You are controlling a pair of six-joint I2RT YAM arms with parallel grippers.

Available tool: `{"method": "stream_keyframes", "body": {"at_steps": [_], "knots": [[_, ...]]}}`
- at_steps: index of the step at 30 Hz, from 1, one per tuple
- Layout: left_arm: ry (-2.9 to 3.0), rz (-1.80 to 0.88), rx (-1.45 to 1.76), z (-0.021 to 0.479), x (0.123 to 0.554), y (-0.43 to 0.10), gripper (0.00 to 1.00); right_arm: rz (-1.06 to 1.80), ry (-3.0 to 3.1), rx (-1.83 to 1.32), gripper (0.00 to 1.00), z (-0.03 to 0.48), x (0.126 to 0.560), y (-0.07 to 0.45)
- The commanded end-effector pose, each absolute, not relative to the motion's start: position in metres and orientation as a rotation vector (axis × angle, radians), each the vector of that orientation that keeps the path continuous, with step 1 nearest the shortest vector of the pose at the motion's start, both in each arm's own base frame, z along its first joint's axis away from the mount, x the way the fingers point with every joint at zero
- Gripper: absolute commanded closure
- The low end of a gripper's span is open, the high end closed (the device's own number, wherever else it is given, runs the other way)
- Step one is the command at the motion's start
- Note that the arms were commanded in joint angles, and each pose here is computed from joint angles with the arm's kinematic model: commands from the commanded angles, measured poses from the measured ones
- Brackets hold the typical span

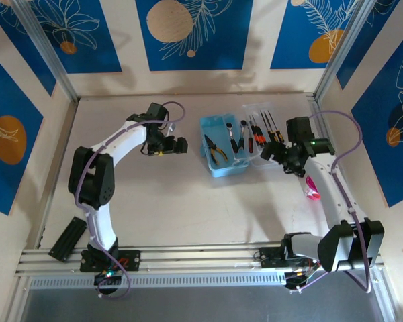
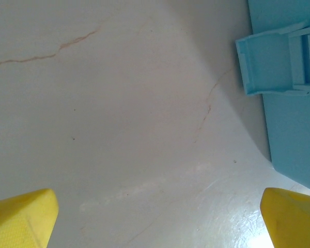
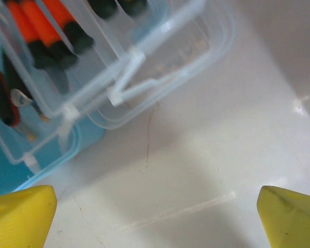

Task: Pack the tool kit

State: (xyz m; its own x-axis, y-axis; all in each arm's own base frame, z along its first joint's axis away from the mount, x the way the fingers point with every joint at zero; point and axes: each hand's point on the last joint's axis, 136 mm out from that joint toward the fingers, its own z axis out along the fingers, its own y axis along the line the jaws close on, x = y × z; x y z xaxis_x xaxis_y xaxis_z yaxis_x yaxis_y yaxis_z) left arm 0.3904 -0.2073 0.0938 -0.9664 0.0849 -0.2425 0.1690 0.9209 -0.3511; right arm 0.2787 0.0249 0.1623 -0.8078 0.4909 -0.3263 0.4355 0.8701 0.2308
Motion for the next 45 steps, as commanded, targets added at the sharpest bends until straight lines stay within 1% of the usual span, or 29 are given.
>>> {"method": "stream_keyframes", "body": {"at_steps": [1, 3, 7, 8, 13, 16, 23, 30, 39, 41, 45], "knots": [[2.853, -0.576, 0.247, 0.087, 0.390, -0.213, 0.00, 0.153, 2.592, 0.917, 0.02, 0.150, 0.270, 0.011], [2.852, -0.582, 0.256, 0.085, 0.391, -0.214, 0.00, 0.160, 2.573, 0.992, 0.14, 0.140, 0.272, 0.004], [2.858, -0.619, 0.273, 0.082, 0.392, -0.220, 0.00, 0.189, 2.545, 1.123, 0.42, 0.121, 0.281, -0.007], [2.858, -0.623, 0.272, 0.082, 0.393, -0.220, 0.00, 0.190, 2.546, 1.138, 0.46, 0.117, 0.284, -0.009], [2.864, -0.634, 0.282, 0.081, 0.397, -0.224, 0.00, 0.160, 2.547, 1.193, 0.51, 0.101, 0.298, -0.013], [2.872, -0.632, 0.284, 0.080, 0.400, -0.225, 0.00, 0.156, 2.537, 1.221, 0.52, 0.091, 0.306, -0.014], [2.884, -0.618, 0.280, 0.081, 0.404, -0.225, 0.00, 0.122, 2.473, 1.264, 0.58, 0.085, 0.321, -0.023], [2.899, -0.599, 0.269, 0.081, 0.405, -0.223, 0.00, 0.101, 2.408, 1.303, 0.59, 0.073, 0.334, -0.034], [2.923, -0.590, 0.252, 0.080, 0.404, -0.222, 0.00, 0.093, 2.443, 1.331, 0.62, 0.042, 0.347, -0.035], [2.938, -0.592, 0.248, 0.077, 0.402, -0.222, 0.00, 0.101, 2.454, 1.330, 0.67, 0.036, 0.349, -0.032], [2.957, -0.579, 0.244, 0.074, 0.401, -0.221, 0.00, 0.110, 2.469, 1.320, 0.87, 0.029, 0.352, -0.027]]}}
